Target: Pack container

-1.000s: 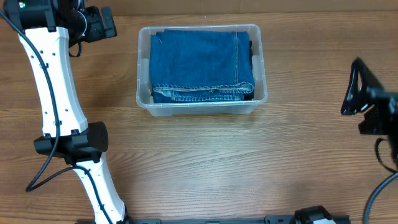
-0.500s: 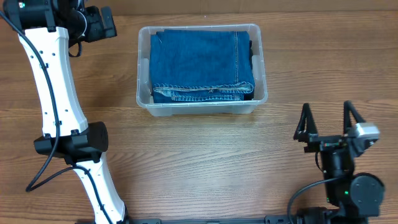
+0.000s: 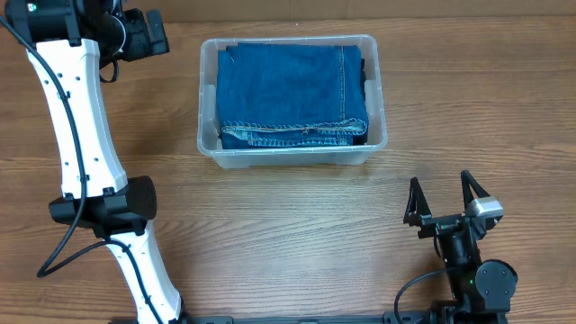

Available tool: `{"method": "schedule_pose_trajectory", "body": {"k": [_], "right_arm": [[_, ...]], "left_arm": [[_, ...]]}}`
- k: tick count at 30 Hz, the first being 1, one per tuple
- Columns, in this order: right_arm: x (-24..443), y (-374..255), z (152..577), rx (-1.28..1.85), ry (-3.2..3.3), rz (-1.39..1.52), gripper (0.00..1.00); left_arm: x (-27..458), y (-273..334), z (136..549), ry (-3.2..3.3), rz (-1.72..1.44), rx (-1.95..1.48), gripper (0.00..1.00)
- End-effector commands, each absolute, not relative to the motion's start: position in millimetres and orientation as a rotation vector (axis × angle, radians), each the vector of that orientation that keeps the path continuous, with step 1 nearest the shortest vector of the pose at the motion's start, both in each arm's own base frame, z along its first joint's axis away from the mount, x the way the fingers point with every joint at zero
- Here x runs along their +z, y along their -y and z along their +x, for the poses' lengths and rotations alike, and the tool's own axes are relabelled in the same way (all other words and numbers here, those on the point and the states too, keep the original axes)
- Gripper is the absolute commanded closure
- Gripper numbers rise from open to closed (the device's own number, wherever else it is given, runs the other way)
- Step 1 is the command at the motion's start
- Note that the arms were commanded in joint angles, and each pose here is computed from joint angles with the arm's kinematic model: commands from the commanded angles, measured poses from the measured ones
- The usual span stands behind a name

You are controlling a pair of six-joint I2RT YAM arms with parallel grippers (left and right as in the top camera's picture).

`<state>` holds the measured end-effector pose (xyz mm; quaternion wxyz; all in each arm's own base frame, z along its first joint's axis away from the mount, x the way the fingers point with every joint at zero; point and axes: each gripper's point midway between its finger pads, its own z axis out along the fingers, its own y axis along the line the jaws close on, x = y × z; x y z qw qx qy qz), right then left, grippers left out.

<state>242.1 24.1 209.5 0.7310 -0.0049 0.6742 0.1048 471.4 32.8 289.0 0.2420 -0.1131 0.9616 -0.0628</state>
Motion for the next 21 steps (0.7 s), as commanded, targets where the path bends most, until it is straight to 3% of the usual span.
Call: {"method": "schedule_pose_trajectory", "body": {"k": [1, 6, 21], "right_arm": [[203.4, -16.6, 242.2, 0.199, -1.501, 0.022, 0.00], [171.4, -14.9, 245.7, 0.194, -1.590, 0.041, 0.00], [170.0, -8.7, 246.3, 0.165, -1.595, 0.070, 0.00]], "left_arm": [[286.1, -31.3, 472.7, -2.635, -0.314, -0.179, 0.00], [286.1, -31.3, 472.7, -2.635, -0.314, -0.179, 0.00], [286.1, -31.3, 472.7, -2.635, -0.314, -0.179, 0.00]]}}
